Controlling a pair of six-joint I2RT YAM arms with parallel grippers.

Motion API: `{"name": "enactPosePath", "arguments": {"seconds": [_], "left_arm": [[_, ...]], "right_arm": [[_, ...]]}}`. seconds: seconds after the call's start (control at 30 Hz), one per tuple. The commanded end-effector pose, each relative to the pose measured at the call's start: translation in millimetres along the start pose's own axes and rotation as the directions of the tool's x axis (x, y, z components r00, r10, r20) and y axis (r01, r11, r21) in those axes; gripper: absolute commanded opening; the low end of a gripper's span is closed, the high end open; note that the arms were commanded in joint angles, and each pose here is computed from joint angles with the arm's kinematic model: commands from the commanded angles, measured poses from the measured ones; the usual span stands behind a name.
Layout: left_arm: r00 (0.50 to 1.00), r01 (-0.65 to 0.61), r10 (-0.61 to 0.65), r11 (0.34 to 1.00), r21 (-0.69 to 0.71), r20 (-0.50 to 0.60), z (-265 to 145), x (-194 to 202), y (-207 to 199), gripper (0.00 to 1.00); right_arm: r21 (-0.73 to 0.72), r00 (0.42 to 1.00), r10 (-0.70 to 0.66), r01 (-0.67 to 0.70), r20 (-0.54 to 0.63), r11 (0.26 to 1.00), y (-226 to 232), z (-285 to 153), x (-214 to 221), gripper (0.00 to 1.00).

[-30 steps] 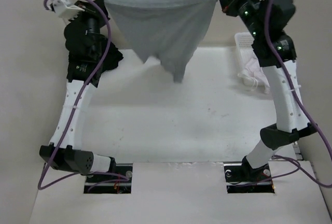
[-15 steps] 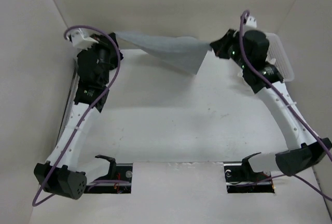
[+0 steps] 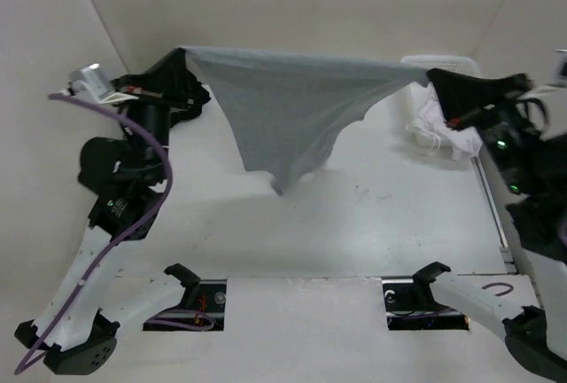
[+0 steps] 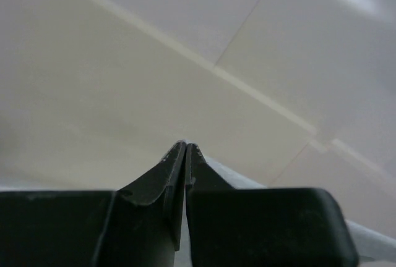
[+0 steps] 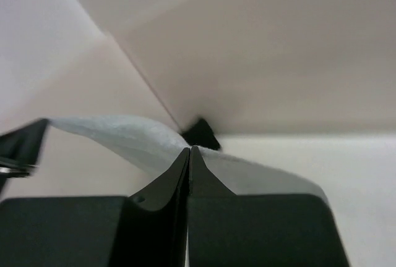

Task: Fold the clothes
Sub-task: Flatten the tank top out

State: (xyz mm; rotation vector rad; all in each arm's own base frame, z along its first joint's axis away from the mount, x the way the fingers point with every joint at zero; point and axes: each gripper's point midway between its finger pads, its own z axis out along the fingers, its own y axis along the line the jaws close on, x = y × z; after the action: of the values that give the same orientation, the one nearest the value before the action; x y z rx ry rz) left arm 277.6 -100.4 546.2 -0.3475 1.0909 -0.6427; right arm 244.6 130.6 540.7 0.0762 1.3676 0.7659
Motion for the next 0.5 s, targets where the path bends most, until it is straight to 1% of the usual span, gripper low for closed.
{"name": "enactPosePath", "arguments": {"seconds": [0.0, 0.07, 0.17, 0.3, 0.47], "left_arm": [[0.987, -0.014, 0.008, 0.999, 0.037, 0.159, -3.7, -67.7, -25.2, 0.00], [0.987, -0.041, 0.036, 0.999, 0.029, 0.156, 5.3, -65.1, -28.0, 0.00], [0.988, -0.082, 0.082, 0.997, -0.001, 0.133, 21.0, -48.4, -21.7, 0.00], [0.987, -0.124, 0.130, 0.990, -0.060, 0.099, 41.7, -23.2, 1.7, 0.00], [0.989, -0.137, 0.141, 0.984, -0.114, 0.032, 68.2, 18.1, 35.9, 0.00]], "right_arm": [[-0.022, 0.994, -0.031, 0.033, 0.105, 0.999, 21.5, -24.2, -50.1, 0.00], [-0.015, 0.995, -0.041, 0.043, 0.090, 0.999, 22.4, -14.2, -49.1, 0.00], [-0.006, 0.998, -0.048, 0.048, 0.043, 0.999, 16.7, 10.3, -32.6, 0.00], [0.024, 0.998, -0.055, 0.055, -0.015, 0.998, -1.0, 47.5, -6.9, 0.00], [0.058, 0.994, -0.049, 0.055, -0.095, 0.997, -32.3, 103.6, 29.6, 0.00]]}}
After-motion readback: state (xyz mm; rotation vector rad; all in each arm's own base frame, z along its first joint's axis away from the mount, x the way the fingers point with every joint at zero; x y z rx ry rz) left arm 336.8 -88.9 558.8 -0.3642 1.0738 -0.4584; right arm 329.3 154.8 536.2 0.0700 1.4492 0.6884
